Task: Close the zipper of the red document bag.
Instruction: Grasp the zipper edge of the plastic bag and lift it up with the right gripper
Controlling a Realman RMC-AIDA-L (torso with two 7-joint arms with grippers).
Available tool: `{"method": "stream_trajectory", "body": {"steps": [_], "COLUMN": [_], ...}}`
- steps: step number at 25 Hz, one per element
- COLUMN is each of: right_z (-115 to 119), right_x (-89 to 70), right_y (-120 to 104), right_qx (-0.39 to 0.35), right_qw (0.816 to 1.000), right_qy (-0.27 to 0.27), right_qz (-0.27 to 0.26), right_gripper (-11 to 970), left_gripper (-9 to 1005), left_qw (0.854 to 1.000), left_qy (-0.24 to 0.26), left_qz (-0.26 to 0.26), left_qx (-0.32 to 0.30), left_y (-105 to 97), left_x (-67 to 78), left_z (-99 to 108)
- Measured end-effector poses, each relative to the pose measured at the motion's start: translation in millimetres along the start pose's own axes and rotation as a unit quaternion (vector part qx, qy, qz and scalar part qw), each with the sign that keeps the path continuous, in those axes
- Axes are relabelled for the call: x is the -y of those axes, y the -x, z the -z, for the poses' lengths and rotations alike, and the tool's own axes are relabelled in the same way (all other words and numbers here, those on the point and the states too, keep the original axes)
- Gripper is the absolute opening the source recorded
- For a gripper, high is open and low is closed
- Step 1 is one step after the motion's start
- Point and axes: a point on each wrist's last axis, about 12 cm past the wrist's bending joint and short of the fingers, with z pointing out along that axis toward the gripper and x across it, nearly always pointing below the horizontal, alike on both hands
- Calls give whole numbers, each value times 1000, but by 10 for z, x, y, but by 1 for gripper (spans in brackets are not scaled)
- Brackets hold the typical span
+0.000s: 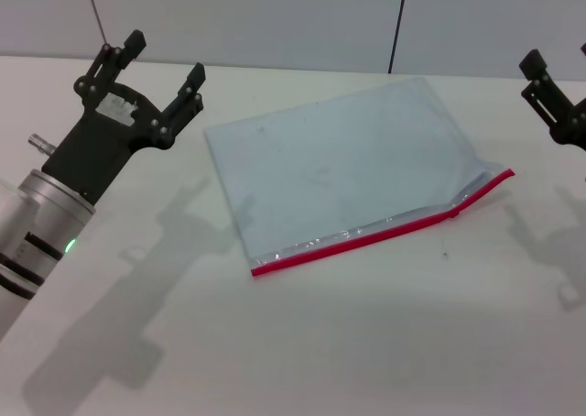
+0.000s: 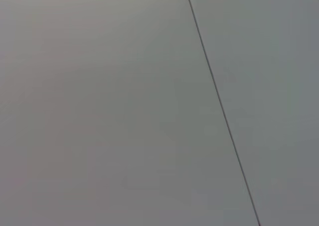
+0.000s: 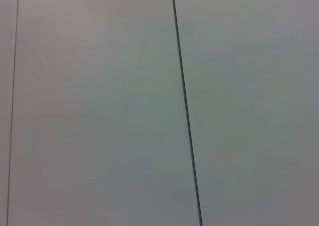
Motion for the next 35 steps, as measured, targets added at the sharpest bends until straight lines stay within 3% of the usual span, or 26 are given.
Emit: {"method": "stream_trajectory", "body": {"steps": [8,15,21,27,35], "right_z": [-50,-200,-358,-288,-265], "right_x": [9,146,375,558,625], "right_y": [-28,-105,-149,-146,-160], "right_qx": [-15,-86,-199,-274,-347], "right_qw": [1000,993,968,943,915], "right_qy": [-3,-1,1,-10,-12], "right_qz": [-6,-80,-151,-189,-207], "right_gripper": [882,881,881,881,881], "left_gripper": [802,801,801,801,801], "left_qw": [1000,1000,1000,1000,1000], "left_qy": [1,3,2,0,1], "left_qz": [0,0,0,0,0], "left_qx": [0,-2,-3,-2,-1], "left_y": [-1,-7,-8,-6,-4], "left_x": [-2,-5,-2,0,-1], "left_z": [3,14,13,6,3]}}
